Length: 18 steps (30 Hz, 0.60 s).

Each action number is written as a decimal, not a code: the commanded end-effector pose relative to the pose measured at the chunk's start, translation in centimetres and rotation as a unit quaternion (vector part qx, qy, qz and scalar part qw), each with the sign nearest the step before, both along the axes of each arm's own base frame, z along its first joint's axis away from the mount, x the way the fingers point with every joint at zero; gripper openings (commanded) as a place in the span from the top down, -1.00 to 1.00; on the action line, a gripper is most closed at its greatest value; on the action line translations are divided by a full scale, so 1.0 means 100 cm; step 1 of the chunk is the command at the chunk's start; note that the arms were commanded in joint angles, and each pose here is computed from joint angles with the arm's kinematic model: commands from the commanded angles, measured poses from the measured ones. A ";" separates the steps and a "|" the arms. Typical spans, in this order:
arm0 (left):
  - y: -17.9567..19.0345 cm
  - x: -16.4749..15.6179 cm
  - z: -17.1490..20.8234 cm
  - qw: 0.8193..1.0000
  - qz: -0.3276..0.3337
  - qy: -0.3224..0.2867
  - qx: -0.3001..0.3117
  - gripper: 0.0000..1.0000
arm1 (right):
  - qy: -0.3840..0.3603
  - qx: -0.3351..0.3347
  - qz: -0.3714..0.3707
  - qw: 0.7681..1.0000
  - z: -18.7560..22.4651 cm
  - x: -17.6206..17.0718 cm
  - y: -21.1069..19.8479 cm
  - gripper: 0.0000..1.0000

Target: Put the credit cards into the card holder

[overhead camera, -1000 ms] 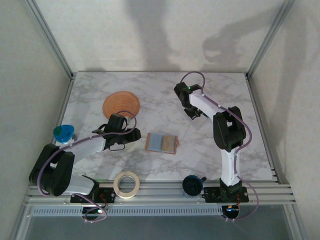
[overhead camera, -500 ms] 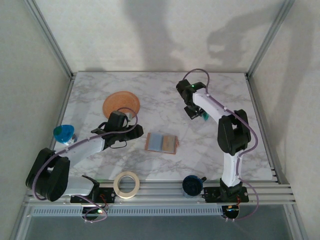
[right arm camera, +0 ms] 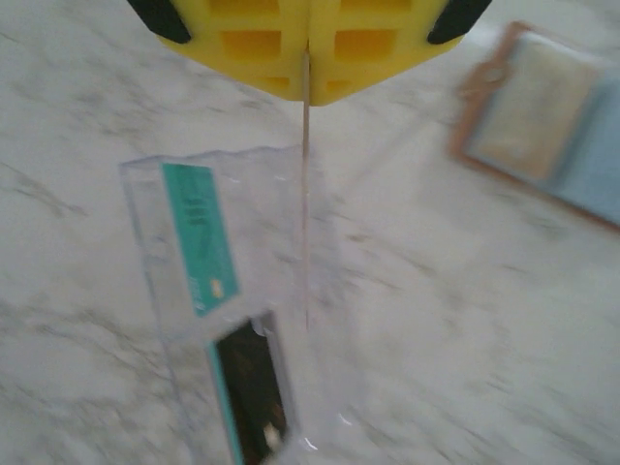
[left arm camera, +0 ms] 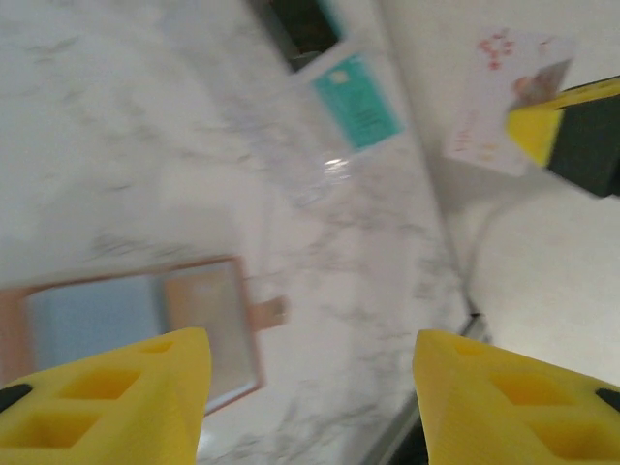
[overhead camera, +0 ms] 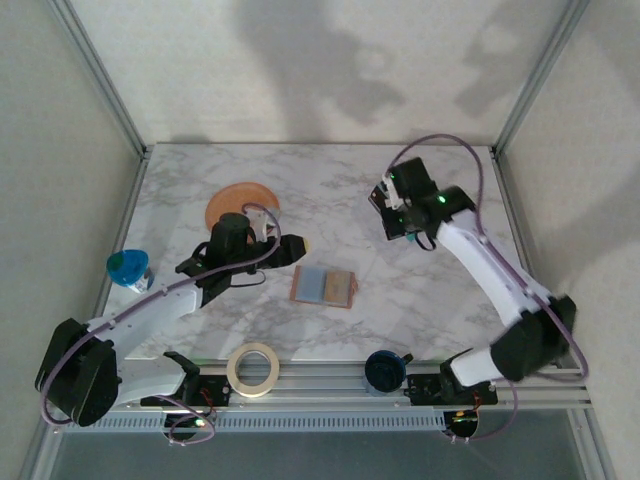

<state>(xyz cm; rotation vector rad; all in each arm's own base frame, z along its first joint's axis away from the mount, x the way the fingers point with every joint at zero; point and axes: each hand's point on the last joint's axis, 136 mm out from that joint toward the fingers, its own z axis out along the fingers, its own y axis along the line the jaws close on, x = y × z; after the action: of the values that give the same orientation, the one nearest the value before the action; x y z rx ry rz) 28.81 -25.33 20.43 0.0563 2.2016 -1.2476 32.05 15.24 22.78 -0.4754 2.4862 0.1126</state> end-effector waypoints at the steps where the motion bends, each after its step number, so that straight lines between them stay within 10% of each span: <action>1: -0.029 -0.012 0.058 0.992 -0.084 -0.055 -0.082 -0.12 | -0.048 0.177 0.067 0.981 0.040 -0.020 0.045 1.00; 10: -0.065 -0.042 0.095 0.963 -0.209 -0.106 -0.132 -0.07 | 0.017 0.428 0.214 0.878 0.084 -0.092 0.085 1.00; 18: -0.070 -0.046 0.096 0.958 -0.233 -0.112 -0.126 -0.06 | 0.082 0.495 0.275 0.820 0.091 -0.114 0.097 1.00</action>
<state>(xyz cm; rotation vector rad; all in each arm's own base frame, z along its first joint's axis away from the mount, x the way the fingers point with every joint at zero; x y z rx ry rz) 25.10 -31.74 28.17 0.5028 1.9593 -1.6430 22.49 24.24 29.49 -0.5852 2.0769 1.4486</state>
